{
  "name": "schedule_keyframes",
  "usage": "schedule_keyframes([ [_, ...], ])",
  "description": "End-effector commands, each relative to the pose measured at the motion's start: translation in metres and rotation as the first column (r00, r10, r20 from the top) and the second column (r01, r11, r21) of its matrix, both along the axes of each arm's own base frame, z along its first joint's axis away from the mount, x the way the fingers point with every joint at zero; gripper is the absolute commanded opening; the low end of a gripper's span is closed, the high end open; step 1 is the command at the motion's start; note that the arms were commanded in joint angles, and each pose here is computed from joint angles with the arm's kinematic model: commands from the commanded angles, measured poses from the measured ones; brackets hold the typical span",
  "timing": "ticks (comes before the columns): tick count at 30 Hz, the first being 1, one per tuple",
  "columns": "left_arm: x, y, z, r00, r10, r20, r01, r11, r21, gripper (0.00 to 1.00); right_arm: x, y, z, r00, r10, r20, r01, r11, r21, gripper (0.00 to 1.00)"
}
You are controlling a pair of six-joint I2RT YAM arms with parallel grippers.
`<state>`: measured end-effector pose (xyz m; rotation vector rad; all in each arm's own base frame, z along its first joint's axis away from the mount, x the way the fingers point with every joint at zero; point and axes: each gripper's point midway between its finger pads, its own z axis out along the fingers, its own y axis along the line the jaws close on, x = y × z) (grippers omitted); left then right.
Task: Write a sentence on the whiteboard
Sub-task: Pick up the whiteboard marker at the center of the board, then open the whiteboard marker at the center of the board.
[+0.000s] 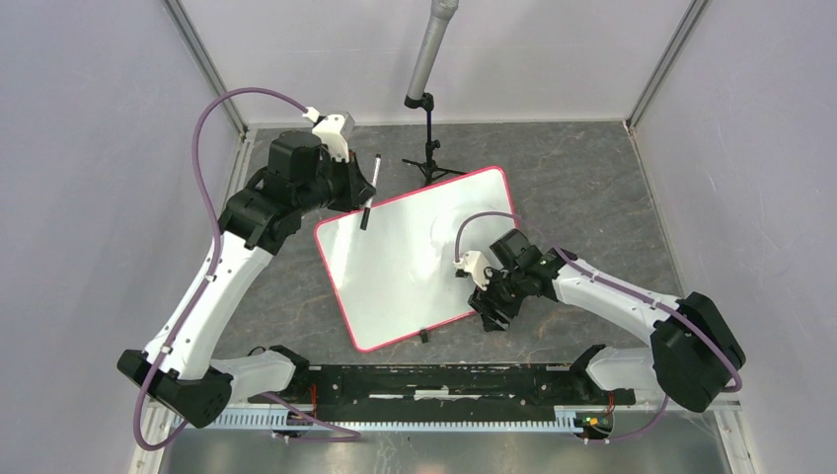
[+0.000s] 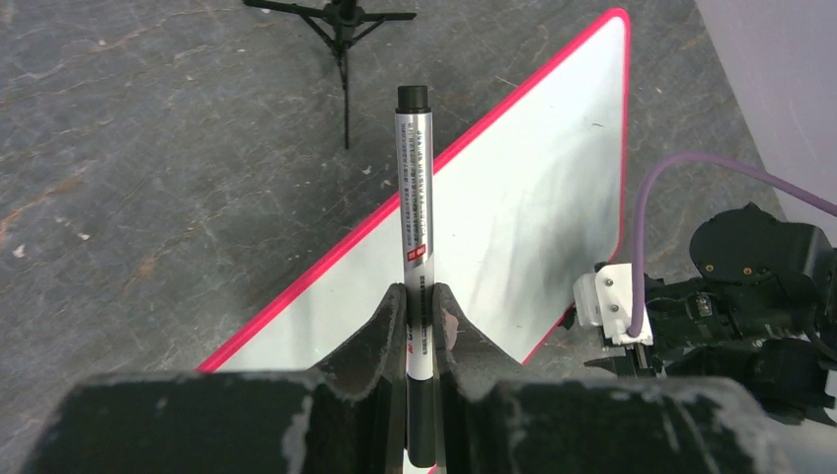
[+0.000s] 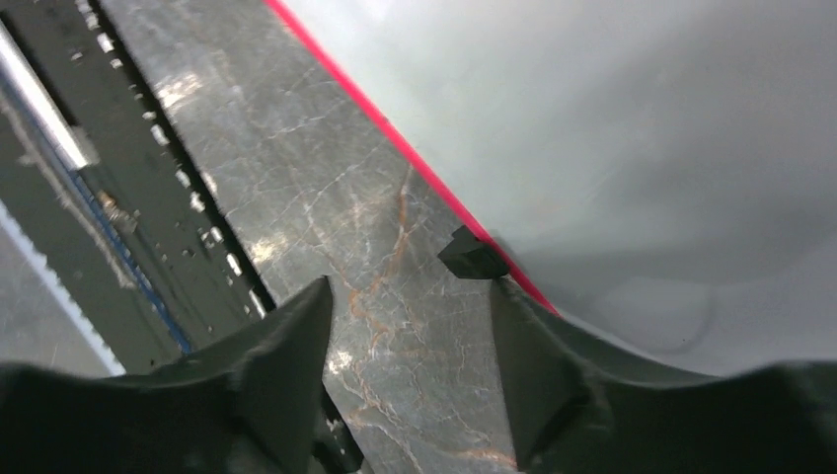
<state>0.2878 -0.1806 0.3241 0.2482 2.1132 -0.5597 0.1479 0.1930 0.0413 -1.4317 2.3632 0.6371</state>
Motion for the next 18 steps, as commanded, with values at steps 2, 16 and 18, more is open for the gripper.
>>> schedule_keyframes([
  [2, 0.001, -0.019, 0.007, 0.993, -0.111, 0.037, 0.113, 0.993, -0.039, 0.02, 0.009, 0.034, 0.073, 0.971, 0.191, 0.144, -0.216, 0.959, 0.181, 0.77],
  [16, -0.055, -0.066, -0.001, 0.768, -0.632, 0.099, 0.638, 0.769, -0.042, 0.02, 0.082, 0.068, 0.292, 0.890, -0.144, 0.433, -0.153, 0.800, 0.581, 0.98],
  [18, -0.062, -0.068, 0.000, 0.731, -0.673, 0.114, 0.680, 0.732, -0.040, 0.02, 0.084, 0.074, 0.315, 0.905, -0.172, 0.389, -0.127, 0.763, 0.633, 0.98],
])
